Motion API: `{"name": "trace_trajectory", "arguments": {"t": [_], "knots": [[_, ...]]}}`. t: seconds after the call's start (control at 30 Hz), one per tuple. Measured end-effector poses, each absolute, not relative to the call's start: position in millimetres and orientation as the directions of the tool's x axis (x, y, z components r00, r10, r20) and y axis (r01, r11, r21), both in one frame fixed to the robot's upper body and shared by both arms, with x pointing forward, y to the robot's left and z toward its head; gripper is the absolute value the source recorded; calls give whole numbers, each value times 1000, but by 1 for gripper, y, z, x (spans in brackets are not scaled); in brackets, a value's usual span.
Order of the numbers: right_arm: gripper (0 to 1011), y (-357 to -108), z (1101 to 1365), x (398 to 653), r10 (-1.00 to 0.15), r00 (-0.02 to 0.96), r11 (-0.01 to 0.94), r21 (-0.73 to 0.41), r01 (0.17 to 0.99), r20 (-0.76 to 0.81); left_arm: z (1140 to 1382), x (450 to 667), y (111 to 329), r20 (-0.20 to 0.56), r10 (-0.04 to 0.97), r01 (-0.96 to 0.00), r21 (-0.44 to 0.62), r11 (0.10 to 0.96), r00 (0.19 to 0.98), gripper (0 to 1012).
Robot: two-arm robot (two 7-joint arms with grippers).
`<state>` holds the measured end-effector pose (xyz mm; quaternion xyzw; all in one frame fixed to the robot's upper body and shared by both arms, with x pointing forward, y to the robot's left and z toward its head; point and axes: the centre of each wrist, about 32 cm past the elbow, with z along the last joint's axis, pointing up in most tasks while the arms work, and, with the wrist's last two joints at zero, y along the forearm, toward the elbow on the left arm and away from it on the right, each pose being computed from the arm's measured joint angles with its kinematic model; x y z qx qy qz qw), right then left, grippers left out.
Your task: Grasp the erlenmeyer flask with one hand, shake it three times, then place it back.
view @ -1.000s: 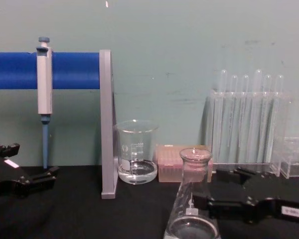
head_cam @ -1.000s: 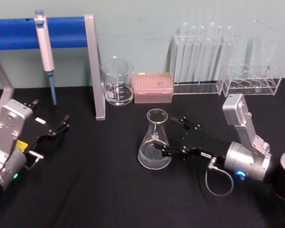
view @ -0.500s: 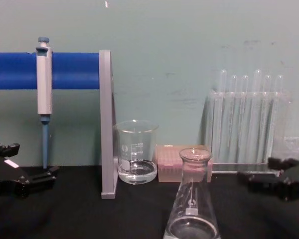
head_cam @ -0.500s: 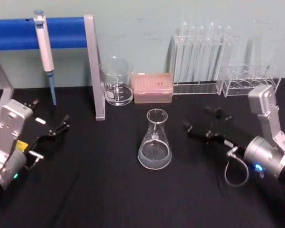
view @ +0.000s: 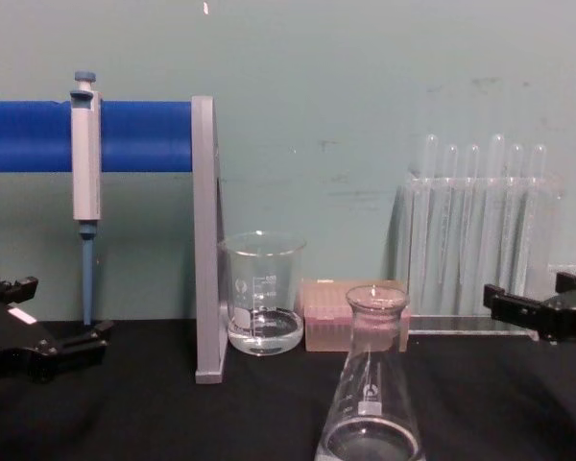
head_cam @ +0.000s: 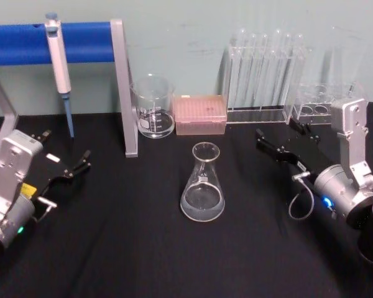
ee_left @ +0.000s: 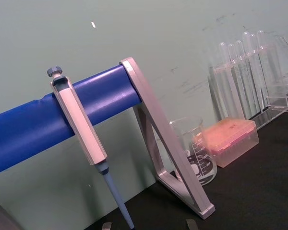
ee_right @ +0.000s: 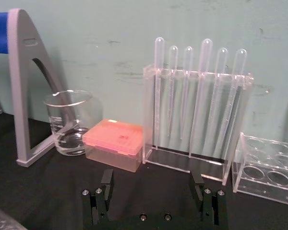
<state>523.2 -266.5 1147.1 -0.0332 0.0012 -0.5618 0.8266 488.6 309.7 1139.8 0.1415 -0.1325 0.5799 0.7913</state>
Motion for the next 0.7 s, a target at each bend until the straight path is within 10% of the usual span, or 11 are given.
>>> {"name": "trace_trajectory", "arguments": {"t": [0.7], "knots": [[1000, -257, 1128, 524, -940, 340, 340, -130, 932, -21, 1140, 489, 310, 374, 880, -955, 70, 287, 292, 1001]]}}
